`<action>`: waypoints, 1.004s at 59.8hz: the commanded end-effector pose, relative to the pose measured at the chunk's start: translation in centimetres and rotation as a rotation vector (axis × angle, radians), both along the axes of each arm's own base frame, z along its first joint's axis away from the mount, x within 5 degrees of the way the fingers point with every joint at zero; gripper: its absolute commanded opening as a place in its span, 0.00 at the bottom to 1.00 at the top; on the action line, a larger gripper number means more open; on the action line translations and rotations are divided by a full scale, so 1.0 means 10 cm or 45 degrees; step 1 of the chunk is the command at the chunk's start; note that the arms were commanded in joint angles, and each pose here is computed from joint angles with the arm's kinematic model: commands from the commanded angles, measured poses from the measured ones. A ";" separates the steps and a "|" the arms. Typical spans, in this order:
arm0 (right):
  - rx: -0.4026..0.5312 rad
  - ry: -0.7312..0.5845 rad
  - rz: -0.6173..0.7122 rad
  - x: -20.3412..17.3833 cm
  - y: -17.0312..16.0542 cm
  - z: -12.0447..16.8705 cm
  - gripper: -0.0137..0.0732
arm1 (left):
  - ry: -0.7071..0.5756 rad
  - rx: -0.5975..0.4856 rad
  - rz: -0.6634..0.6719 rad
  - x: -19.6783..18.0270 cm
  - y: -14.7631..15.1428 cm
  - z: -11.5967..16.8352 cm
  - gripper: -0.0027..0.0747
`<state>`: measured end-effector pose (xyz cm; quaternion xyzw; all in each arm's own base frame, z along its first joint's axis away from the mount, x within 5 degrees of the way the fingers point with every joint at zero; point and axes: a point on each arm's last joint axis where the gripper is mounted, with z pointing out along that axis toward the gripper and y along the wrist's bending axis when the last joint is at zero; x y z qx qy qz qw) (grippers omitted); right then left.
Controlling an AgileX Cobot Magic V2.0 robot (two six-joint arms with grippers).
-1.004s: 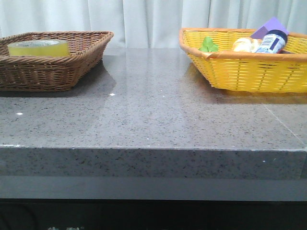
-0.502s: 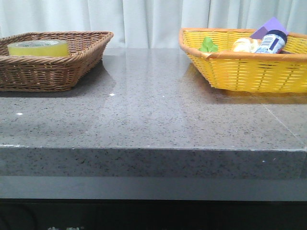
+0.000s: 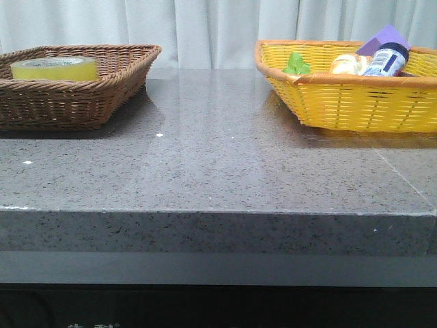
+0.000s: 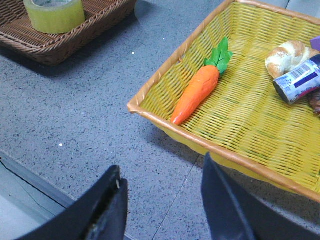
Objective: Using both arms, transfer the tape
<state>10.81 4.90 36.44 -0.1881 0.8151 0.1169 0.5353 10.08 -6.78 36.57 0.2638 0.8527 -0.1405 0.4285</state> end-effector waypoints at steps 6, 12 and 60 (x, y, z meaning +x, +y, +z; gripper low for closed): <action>0.045 -0.090 -0.012 0.00 -0.01 0.13 0.59 | -0.133 -0.112 0.062 0.04 0.00 0.17 0.48; 0.045 -0.090 -0.012 0.00 -0.01 0.13 0.59 | -0.133 -0.112 0.062 0.04 0.00 0.17 0.48; 0.045 -0.090 -0.012 0.00 -0.01 0.13 0.08 | -0.136 -0.113 0.062 0.04 0.00 0.17 0.01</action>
